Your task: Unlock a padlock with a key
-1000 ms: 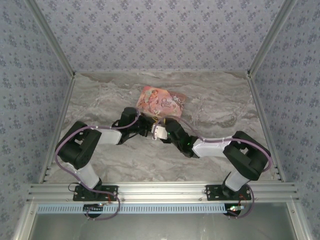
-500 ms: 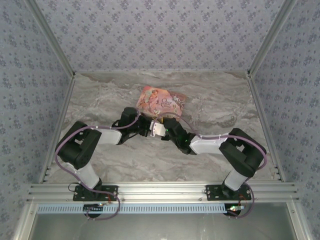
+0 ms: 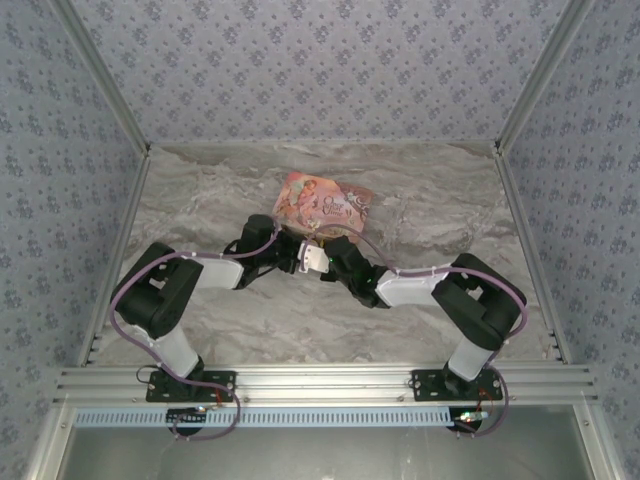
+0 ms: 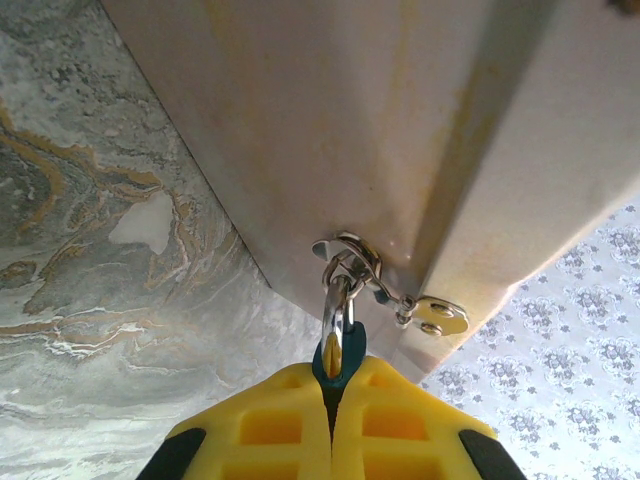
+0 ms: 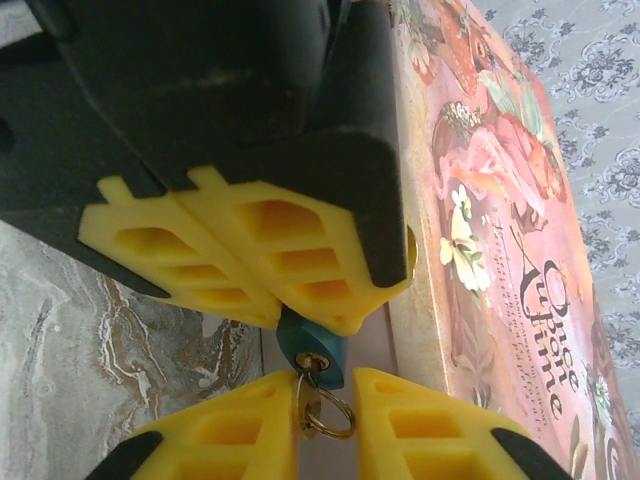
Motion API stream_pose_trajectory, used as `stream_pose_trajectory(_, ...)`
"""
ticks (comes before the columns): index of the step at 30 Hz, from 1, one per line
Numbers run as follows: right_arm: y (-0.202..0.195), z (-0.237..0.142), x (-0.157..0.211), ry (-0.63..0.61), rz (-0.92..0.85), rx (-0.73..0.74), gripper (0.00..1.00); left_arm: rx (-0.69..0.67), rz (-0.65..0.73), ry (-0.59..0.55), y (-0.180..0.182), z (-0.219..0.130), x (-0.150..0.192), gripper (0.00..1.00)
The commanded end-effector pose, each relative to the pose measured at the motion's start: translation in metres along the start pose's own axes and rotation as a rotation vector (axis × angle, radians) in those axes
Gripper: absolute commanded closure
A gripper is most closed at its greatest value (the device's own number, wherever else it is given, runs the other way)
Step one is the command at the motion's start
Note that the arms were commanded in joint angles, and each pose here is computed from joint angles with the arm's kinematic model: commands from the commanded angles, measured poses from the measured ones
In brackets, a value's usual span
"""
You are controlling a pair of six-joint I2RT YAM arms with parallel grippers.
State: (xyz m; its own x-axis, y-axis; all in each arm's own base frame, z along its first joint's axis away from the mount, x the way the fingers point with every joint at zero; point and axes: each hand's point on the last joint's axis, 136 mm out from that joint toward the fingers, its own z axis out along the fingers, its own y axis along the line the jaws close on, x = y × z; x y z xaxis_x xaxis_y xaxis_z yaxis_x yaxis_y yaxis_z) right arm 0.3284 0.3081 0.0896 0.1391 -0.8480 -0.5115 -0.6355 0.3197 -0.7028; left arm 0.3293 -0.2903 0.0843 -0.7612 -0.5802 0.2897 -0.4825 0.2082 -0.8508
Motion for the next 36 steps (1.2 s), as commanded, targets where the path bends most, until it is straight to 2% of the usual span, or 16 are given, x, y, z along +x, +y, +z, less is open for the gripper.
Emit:
stream_pose_trajectory(1,-0.008,0.004,-0.007,-0.010,0.041,0.013,0.84,0.092,0.048,0.064,-0.035,0.000,0.017,1.00)
stream_pose_trajectory(10,-0.005,0.004,-0.012,-0.029,0.096,-0.022,1.00,0.091,0.046,0.064,-0.032,0.000,0.018,1.00)
stream_pose_trajectory(23,-0.003,-0.008,-0.014,-0.090,0.345,-0.152,1.00,0.091,0.050,0.062,-0.030,0.000,0.018,1.00)
stream_pose_trajectory(36,-0.012,-0.010,-0.017,-0.151,0.788,-0.315,1.00,0.082,0.049,0.060,-0.026,0.002,0.018,1.00)
